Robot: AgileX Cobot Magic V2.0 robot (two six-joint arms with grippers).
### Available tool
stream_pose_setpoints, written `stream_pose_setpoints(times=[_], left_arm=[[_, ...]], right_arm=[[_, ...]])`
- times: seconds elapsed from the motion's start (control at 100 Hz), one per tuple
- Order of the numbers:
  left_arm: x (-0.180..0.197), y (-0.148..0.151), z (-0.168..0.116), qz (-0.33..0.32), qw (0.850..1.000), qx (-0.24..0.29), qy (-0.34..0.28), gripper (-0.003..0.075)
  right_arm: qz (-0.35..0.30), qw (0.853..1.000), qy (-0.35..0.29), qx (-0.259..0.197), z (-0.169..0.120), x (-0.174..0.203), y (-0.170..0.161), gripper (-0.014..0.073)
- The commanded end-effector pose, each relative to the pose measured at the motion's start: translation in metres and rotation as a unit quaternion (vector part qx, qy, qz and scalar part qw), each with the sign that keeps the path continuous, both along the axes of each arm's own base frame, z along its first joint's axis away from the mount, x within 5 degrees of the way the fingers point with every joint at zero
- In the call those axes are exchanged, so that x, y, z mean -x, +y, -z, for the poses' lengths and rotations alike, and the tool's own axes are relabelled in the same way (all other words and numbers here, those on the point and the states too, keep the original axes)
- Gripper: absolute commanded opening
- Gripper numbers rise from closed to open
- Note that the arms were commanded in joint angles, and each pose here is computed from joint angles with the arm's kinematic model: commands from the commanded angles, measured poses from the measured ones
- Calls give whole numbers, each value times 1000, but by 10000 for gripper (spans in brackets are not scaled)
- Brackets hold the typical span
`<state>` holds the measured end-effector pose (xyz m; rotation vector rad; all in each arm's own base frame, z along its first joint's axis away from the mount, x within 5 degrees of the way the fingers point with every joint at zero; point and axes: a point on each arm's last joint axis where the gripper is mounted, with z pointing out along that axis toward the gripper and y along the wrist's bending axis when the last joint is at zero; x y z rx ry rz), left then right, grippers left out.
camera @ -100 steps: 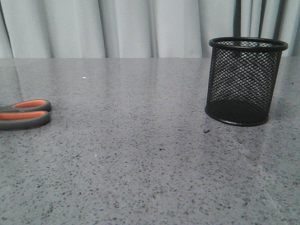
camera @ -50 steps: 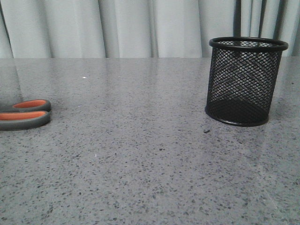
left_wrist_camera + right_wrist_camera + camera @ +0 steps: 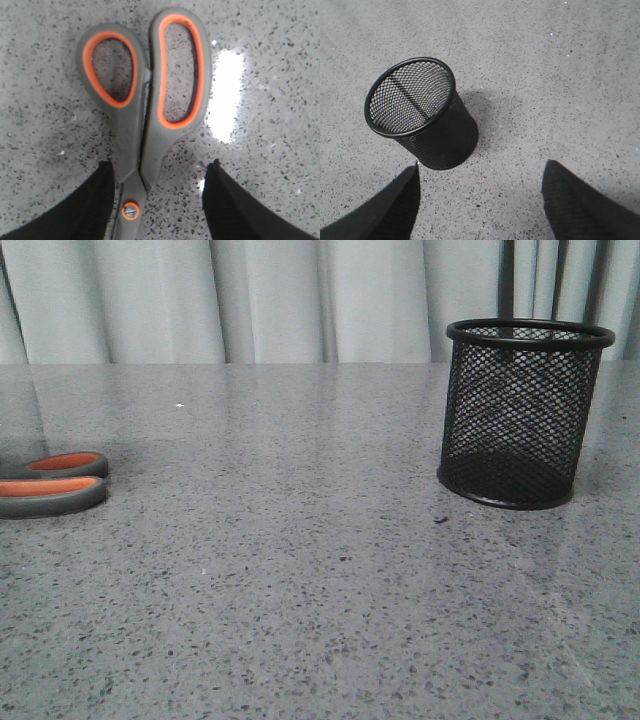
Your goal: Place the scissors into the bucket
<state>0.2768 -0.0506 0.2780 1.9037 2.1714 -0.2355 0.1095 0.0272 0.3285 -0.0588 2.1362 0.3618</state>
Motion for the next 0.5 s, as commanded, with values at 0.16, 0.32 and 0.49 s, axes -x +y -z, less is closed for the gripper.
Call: stream_pose_setpoints(times=[0.16,0.32,0.49], left_arm=[[-5,-4,-5,1,1000,18,-8,368],[-7,-5,-2,5,1000,19,-4,368],[-11,-5,-2,0,1000,19,-19,368]], right_arm=[[8,999,-42,-5,-15,-4,-1,463],[7,999,-40,-5,-14,-4,-1,463],[7,999,-40,-5,-14,-4,-1,463]])
